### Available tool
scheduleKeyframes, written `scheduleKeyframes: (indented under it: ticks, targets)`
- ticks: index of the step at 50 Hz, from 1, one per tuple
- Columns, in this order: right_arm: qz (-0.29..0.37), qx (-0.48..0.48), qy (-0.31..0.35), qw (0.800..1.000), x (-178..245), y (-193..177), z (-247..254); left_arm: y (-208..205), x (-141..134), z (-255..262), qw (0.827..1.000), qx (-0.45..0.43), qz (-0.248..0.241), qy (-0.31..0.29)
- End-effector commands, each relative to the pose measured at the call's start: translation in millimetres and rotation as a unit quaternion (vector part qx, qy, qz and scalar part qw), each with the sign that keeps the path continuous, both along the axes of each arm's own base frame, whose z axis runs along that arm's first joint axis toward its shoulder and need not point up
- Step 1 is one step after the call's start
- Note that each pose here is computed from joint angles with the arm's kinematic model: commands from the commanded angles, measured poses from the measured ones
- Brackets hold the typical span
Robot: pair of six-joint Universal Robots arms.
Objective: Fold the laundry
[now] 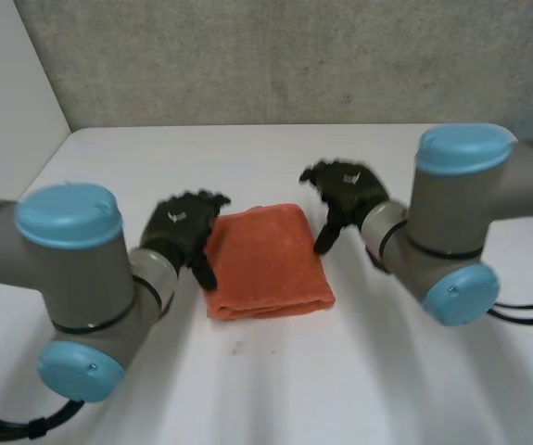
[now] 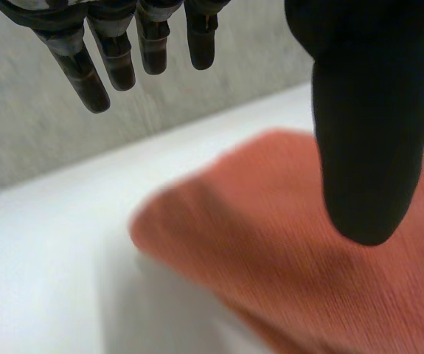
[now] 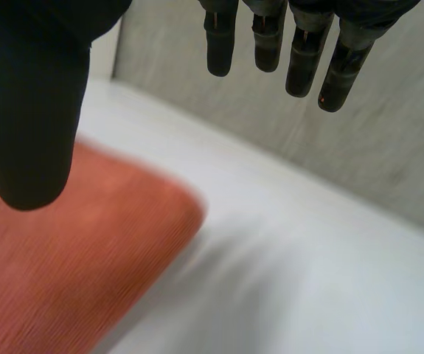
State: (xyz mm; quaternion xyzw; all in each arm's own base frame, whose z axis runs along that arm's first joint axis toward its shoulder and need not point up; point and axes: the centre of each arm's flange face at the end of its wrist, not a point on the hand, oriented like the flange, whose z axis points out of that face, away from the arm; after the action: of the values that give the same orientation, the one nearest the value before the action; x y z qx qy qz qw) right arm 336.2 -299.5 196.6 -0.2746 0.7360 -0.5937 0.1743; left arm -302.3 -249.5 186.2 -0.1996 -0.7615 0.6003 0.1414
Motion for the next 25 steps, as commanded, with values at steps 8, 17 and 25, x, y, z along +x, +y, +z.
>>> scheduleKeyframes:
  ticks: [8,17,25]
  targets:
    - [-0.123,-0.177,-0.088,0.973,-65,6,141,-8,41,142,0.985,-0.141,0.054,0.077]
    - [-0.139,-0.18,-0.084,0.97,-90,16,150,-1,59,171,0.979,-0.168,0.07,0.089]
    - [-0.125,-0.171,-0.08,0.974,-91,16,144,2,58,166,0.986,-0.139,0.039,0.088]
